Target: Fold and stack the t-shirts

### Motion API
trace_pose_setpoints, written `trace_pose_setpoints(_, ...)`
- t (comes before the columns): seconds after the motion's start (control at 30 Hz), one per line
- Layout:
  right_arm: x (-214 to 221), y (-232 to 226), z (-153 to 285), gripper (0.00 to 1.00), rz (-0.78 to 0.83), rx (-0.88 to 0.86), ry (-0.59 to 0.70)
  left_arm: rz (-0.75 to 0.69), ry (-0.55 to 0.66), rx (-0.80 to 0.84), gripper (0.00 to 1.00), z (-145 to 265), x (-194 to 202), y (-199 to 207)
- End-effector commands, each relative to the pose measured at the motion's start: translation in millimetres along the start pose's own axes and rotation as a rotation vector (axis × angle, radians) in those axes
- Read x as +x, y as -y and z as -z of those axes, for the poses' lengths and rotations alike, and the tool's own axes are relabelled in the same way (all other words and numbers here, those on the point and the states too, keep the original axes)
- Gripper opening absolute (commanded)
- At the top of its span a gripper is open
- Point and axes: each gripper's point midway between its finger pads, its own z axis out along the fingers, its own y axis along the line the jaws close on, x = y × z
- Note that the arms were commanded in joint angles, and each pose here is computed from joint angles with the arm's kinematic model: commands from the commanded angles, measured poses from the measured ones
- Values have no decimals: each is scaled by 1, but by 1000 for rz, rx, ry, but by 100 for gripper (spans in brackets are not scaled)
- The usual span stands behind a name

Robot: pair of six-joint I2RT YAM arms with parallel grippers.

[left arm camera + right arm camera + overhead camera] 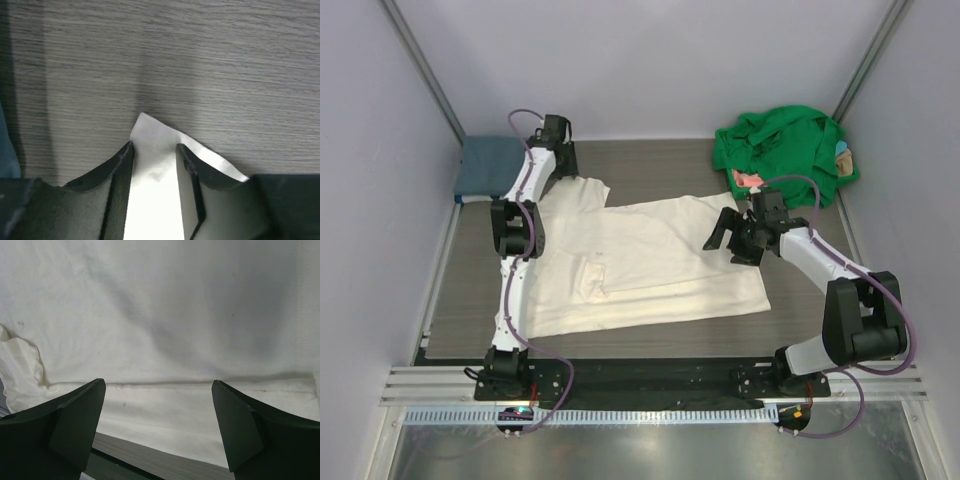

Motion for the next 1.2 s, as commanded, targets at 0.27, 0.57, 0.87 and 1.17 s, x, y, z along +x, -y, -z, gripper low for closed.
trace_pose_setpoints(0.27,-24,-1,1,93,11,38,88,71,-1,58,6,28,-12,5)
trace_pose_setpoints(0.57,-153,-54,23,86,7,52,375,172,11,142,4,118,-19,22)
trace_pose_setpoints(0.87,-204,-9,-37,70,33,316,417,149,-80,150,0,160,22,25)
trace_pose_setpoints(1.17,-196,-26,-109,63,119,298,338,113,19,38,0,212,19,-6)
